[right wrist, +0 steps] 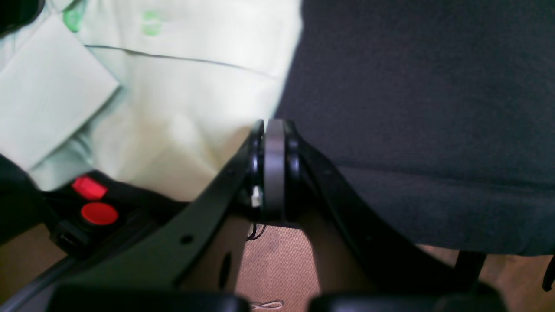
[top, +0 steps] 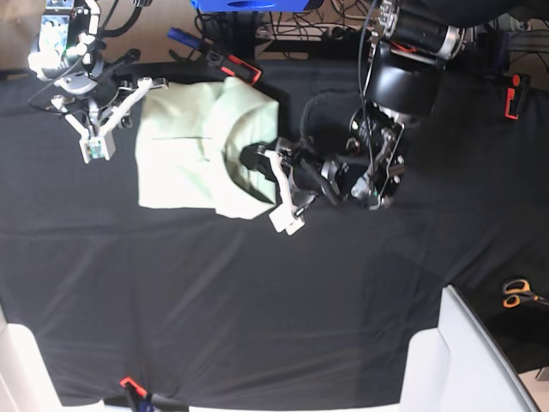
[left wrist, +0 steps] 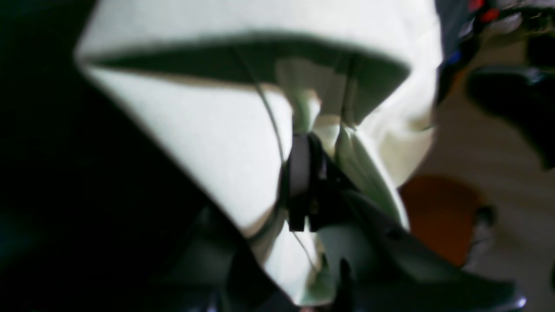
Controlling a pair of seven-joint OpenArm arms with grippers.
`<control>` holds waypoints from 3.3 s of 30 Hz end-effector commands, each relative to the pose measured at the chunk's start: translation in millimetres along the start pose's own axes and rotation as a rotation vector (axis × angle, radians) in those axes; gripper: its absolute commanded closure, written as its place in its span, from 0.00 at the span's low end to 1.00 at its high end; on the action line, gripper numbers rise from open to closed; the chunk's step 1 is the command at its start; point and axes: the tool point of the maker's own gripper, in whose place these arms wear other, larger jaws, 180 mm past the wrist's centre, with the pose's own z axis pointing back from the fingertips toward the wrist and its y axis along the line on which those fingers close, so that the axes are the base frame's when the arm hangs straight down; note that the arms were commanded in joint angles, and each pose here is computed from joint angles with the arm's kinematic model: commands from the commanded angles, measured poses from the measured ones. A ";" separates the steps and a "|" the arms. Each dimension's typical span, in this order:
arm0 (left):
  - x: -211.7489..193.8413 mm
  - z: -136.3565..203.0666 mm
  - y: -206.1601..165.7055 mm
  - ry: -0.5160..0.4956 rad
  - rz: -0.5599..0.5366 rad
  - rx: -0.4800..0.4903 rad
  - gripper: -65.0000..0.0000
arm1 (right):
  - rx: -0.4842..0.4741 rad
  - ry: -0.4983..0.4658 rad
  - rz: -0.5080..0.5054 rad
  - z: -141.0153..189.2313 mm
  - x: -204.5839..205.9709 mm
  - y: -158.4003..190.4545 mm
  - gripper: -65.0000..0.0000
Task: Fold the T-shirt properly
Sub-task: 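Grasp the folded shirt's edge with the left gripper, then drag and press the shirt with the left gripper to square the bundle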
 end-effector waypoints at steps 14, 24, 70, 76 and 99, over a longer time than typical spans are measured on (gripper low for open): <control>31.9 31.9 48.2 0.141 -0.214 0.283 1.00 | -0.002 -0.037 -0.001 2.7 10.1 -0.6 1.00; 66.0 52.8 69.2 0.258 -0.427 0.503 1.00 | -0.002 -0.036 -0.001 2.8 9.4 -0.6 1.00; 150.5 -12.1 10.1 0.160 -1.122 0.643 1.00 | -0.001 -0.041 -0.002 2.1 11.7 -0.3 1.00; 147.0 -21.0 0.9 0.194 -1.197 0.633 1.00 | -0.001 -0.041 -0.002 2.1 11.7 -0.3 1.00; 179.1 -8.2 -16.5 0.121 -1.249 0.667 0.61 | -0.001 -0.037 -0.002 2.1 11.1 -0.3 1.00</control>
